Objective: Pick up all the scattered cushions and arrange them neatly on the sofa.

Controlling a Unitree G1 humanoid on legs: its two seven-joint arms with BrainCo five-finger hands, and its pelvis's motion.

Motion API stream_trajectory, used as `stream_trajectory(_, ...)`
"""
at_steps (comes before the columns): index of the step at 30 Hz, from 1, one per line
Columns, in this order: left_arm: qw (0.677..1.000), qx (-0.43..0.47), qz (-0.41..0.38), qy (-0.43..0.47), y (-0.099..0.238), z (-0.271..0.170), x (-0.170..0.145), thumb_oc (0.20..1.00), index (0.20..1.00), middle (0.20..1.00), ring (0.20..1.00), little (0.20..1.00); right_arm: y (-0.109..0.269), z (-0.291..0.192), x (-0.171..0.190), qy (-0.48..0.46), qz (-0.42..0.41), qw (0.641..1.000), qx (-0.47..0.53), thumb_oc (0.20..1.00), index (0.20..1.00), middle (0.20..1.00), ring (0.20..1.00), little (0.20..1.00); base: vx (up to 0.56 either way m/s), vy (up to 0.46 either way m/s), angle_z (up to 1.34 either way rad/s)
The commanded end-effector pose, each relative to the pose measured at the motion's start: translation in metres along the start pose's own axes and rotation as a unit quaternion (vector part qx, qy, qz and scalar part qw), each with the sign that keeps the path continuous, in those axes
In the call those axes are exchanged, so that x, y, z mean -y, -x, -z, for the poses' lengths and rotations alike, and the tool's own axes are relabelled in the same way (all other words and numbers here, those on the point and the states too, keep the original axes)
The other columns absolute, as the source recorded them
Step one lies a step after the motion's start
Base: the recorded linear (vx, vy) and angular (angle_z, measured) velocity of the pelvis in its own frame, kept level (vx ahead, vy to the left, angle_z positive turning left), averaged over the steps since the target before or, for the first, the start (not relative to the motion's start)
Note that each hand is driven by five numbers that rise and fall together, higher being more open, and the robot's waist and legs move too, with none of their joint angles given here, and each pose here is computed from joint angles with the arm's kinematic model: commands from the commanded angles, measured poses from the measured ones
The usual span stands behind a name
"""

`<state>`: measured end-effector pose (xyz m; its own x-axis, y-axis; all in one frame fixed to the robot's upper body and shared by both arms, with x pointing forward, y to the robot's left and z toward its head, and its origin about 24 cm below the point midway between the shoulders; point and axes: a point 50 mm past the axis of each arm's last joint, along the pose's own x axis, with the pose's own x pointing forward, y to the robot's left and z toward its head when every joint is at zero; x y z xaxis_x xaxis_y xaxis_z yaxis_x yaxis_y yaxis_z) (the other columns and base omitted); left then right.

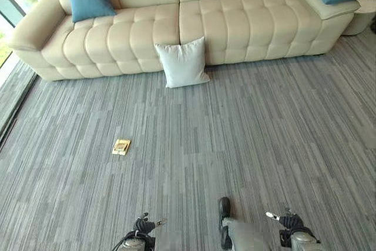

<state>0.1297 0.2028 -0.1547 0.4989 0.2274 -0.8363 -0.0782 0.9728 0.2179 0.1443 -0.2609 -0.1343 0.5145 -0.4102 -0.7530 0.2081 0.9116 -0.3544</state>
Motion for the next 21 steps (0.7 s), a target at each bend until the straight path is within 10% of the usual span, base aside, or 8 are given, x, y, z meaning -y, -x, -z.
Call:
stream_trajectory(1, 0.998, 0.054, -0.013, 0.021, -0.005, -0.033, -0.014, 1.000, 1.000, 1.000, 1.000, 1.000, 0.001, -0.006, -0.016, -0.022, -0.021, 0.999, 0.009, 1.000, 1.000, 1.000, 1.000, 1.000, 0.34, -0.268, 0.15)
stream_trajectory(21, 0.999, -0.003, -0.031, 0.034, 0.000, 0.003, -0.025, 1.000, 1.000, 1.000, 1.000, 1.000, 0.003, 0.005, -0.021, 0.035, -0.033, 0.999, -0.014, 1.000, 1.000, 1.000, 1.000, 1.000, 0.39, 0.064, -0.27)
